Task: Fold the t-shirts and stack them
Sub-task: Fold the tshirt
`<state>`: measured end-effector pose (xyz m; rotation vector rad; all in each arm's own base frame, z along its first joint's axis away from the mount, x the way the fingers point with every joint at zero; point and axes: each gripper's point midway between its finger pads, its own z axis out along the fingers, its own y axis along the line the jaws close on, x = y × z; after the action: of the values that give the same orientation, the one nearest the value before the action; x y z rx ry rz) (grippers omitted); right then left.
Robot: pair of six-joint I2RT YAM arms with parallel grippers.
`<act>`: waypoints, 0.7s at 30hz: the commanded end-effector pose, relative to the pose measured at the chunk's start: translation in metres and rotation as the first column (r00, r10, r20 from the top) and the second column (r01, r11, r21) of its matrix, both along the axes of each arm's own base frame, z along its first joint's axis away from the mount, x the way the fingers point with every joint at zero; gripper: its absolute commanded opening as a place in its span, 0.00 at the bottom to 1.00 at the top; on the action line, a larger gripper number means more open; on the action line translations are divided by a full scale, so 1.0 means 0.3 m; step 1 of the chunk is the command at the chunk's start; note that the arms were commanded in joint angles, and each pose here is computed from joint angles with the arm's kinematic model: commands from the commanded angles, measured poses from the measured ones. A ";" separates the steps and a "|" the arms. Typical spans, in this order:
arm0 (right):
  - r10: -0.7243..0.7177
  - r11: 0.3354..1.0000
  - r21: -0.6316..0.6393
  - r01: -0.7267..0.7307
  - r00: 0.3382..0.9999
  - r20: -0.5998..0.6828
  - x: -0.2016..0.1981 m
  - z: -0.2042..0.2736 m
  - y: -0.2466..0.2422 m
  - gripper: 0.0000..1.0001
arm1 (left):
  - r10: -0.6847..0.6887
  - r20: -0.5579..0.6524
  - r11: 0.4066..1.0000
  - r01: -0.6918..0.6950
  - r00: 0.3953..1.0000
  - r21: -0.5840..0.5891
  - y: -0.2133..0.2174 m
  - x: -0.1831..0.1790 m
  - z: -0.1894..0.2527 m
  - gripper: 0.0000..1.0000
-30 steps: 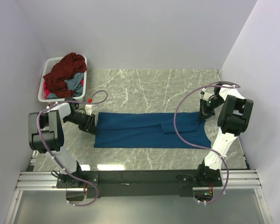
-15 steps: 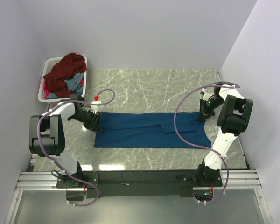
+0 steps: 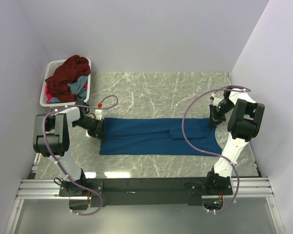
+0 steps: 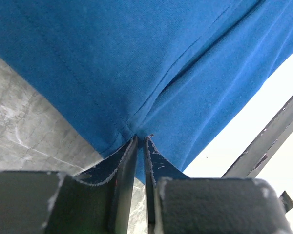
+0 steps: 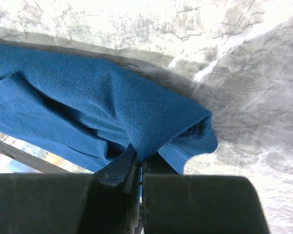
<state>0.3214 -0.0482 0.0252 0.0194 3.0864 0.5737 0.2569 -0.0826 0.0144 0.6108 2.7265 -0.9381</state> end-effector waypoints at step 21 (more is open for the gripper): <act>0.088 0.995 0.022 -0.094 0.975 0.203 0.069 0.239 0.009 0.41 | 0.003 0.305 1.000 -0.007 0.952 0.013 0.016 0.165 0.240 0.45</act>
<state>0.3229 -0.0485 0.0438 -0.0857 3.0584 0.5883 0.2666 -0.0797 0.0495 0.6900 2.6023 -0.8607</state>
